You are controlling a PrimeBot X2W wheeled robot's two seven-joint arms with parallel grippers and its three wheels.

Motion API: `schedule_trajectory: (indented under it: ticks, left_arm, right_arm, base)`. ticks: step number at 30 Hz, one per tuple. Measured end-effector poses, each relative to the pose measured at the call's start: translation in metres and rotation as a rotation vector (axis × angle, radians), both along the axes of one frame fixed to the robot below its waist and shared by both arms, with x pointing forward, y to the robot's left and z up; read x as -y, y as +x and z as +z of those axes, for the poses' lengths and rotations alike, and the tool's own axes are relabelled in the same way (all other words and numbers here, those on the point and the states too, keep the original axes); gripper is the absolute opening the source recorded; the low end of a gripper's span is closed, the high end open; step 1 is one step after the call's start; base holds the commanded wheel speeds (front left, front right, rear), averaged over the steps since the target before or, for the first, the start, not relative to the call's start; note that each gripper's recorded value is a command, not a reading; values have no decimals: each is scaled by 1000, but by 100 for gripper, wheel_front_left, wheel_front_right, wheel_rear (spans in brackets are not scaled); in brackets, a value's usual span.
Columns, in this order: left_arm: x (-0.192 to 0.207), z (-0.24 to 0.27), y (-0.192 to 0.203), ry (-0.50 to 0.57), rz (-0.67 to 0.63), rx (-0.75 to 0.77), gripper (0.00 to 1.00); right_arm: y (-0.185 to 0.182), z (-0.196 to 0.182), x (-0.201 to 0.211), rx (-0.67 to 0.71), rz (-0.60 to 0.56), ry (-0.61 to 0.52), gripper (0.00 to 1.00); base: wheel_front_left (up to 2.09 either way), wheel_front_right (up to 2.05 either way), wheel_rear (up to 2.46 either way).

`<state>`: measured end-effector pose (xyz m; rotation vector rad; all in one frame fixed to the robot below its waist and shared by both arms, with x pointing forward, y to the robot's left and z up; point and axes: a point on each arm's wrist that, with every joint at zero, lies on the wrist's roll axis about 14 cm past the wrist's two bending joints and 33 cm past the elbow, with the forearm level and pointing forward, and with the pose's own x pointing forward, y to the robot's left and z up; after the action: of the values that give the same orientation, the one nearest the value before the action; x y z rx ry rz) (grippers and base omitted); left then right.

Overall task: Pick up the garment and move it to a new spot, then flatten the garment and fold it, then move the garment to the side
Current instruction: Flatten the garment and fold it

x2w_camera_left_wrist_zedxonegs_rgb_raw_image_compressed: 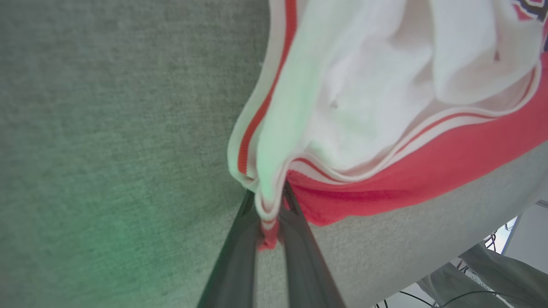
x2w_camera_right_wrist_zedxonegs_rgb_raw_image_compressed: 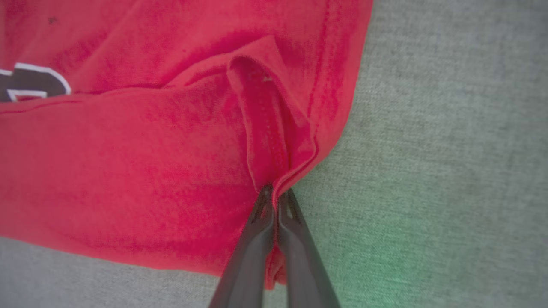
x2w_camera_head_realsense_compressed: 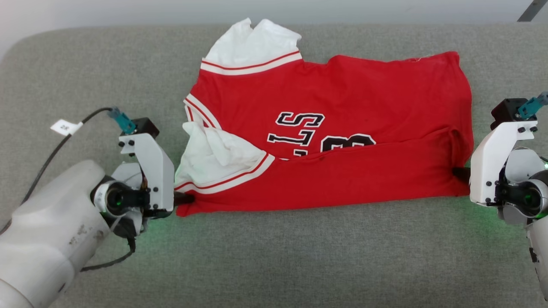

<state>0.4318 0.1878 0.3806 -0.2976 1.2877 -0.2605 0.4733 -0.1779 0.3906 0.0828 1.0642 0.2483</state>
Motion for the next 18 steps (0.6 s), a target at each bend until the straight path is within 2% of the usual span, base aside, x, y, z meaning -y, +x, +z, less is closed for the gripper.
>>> schedule_trajectory:
  ticks: [18]
  left_arm:
    - [-7, 21, -25, -5, -8, 31, 0]
  right_arm:
    - [-30, 17, 10, -13, 64, -15, 0]
  base:
    - [0, 0, 0]
